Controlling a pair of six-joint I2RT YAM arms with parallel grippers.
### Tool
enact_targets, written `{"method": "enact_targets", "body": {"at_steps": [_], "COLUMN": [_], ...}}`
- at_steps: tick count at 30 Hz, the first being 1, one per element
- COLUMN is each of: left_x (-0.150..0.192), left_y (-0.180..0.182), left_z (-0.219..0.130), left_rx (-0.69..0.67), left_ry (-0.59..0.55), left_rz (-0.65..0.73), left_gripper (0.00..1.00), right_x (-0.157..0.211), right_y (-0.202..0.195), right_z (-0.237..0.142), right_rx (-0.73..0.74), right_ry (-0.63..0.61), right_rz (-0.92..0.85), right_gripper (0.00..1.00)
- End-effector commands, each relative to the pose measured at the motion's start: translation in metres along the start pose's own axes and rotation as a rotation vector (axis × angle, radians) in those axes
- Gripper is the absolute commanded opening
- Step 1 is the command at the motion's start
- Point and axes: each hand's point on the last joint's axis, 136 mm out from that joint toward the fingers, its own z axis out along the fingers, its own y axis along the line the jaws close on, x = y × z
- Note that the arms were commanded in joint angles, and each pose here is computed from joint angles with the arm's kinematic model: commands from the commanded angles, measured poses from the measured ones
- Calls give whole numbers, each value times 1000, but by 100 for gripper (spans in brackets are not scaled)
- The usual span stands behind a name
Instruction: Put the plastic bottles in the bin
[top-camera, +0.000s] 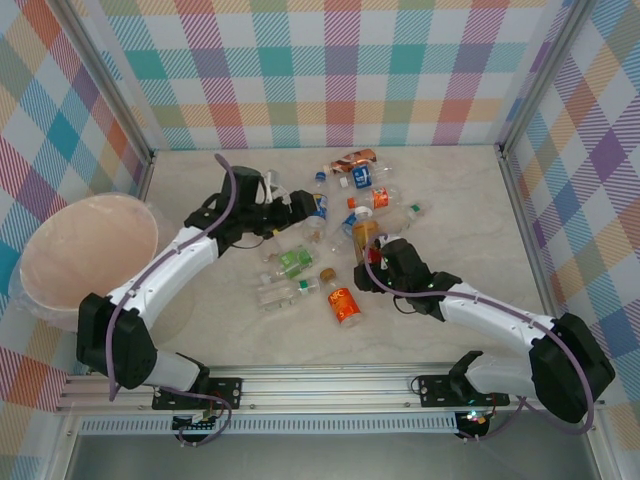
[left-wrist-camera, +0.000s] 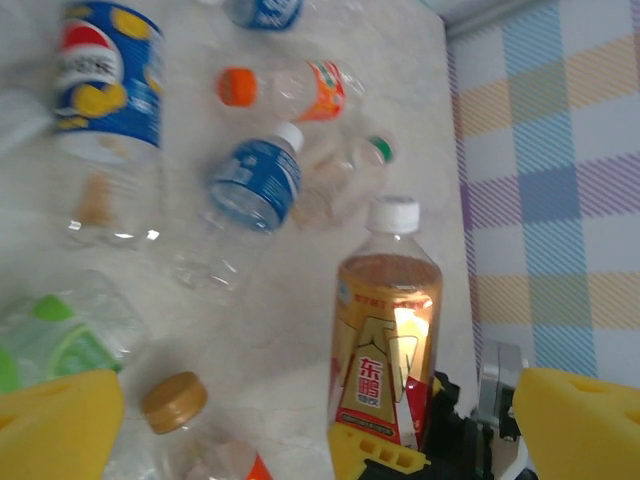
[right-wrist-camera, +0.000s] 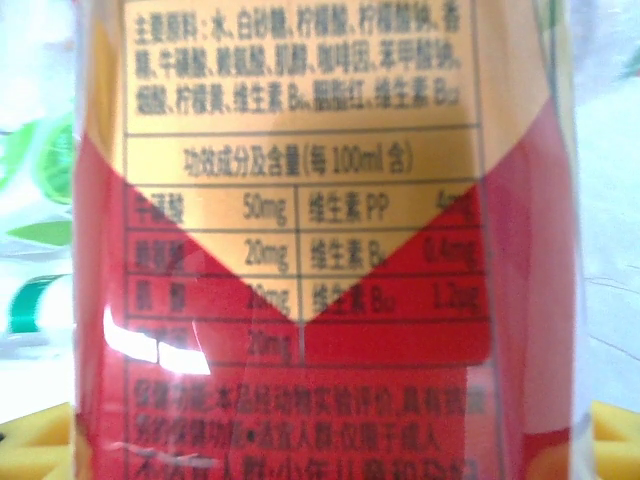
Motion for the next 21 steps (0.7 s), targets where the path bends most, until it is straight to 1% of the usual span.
{"method": "enact_targets", "body": {"at_steps": [1, 5, 8, 14, 18, 21], "left_x": [2, 14, 22, 34, 38, 40], "left_y": [-34, -39, -41, -25, -36, -34], "left_z": [8, 23, 32, 48, 52, 55], "left_rx": [147, 176, 207, 138, 202, 190], "left_ry": [1, 16, 12, 37, 43, 58], "left_rz": [64, 73, 77, 42, 43, 35], "left_gripper": [100, 100, 100, 100, 100, 100], "right_x": [-26, -34, -36, -47, -49, -56], "right_y": [45, 72, 87, 102, 110, 116], "right_z": [-12, -18, -21, -23, -18, -18], "right_rx": [-223, -358, -427, -457, -466, -483], "right_ry": [-75, -86, -80, -111, -105, -124], "right_rz": [-5, -25, -43, -88, -130, -144], "right_gripper": [45, 44, 44, 44, 44, 45]}}
